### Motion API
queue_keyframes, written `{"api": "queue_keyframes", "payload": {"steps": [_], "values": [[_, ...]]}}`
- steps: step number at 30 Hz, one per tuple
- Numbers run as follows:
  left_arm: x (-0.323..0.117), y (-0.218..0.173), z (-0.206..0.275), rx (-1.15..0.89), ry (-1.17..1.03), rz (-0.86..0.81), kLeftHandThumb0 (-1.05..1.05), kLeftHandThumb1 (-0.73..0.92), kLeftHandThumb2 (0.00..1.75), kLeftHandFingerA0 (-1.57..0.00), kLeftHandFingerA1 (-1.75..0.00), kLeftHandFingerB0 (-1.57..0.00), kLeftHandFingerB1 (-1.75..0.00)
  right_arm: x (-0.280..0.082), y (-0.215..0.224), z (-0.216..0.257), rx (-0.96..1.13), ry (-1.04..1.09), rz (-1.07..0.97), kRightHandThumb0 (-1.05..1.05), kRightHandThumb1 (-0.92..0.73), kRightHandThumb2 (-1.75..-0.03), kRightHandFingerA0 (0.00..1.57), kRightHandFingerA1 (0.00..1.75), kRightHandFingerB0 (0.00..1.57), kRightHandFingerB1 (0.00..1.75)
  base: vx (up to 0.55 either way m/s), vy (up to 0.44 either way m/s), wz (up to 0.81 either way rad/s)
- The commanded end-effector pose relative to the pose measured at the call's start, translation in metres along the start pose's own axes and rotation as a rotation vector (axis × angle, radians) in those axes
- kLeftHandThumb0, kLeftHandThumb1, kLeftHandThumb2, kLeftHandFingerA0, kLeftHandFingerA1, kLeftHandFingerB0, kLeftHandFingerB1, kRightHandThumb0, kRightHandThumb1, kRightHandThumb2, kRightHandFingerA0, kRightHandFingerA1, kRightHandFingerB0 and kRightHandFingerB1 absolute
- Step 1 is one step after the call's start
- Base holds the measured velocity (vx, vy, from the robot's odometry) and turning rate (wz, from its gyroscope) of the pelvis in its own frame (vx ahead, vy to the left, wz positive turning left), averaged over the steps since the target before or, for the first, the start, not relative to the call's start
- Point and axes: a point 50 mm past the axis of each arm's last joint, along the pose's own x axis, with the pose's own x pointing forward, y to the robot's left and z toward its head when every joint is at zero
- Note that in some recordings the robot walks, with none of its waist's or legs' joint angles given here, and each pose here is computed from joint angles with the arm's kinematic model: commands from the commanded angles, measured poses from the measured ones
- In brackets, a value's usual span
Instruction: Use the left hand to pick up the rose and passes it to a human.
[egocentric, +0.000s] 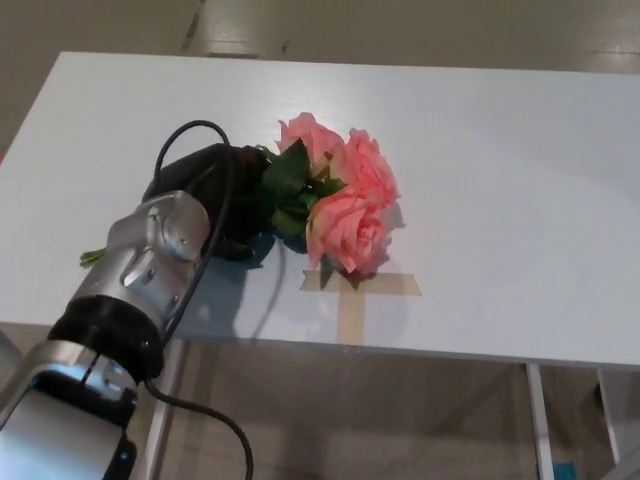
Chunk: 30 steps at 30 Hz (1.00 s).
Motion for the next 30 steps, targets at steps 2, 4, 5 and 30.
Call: {"api": "queue_keyframes", "payload": {"steps": [2, 4, 5, 30], "values": [[-0.008, -0.021, -0.016, -0.346, 0.005, 0.033, -0.25, 0.79, 0.65, -0.93, -1.33, -0.83, -0.66, -0.001, 0.007, -0.005, -0.010, 0.025, 0.021, -0.37, -0.66, -0.59, 0.75, 0.49, 0.59, 0.43, 0.00, 0.000, 0.00], [-0.010, -0.017, -0.013, -0.463, -0.042, 0.091, -0.21, 0.81, 0.65, -0.66, -1.53, -0.63, -1.19, -0.002, 0.008, -0.009, -0.010, 0.037, 0.024, -0.37, -0.66, -0.59, 0.74, 0.49, 0.59, 0.43, 0.00, 0.000, 0.00], [-0.009, -0.014, -0.011, -0.485, -0.057, 0.109, -0.21, 0.82, 0.65, -0.64, -1.53, -0.61, -1.23, -0.002, 0.008, -0.008, -0.005, 0.036, 0.024, -0.37, -0.66, -0.59, 0.74, 0.49, 0.59, 0.43, 0.00, 0.000, 0.00], [-0.024, 0.035, 0.049, -0.684, -0.342, 0.201, -0.17, 0.86, 0.70, -0.82, -1.41, -0.74, -1.06, -0.002, 0.007, -0.008, -0.024, 0.038, 0.034, -0.37, -0.66, -0.59, 0.75, 0.49, 0.60, 0.43, 0.00, 0.000, 0.00]]}}
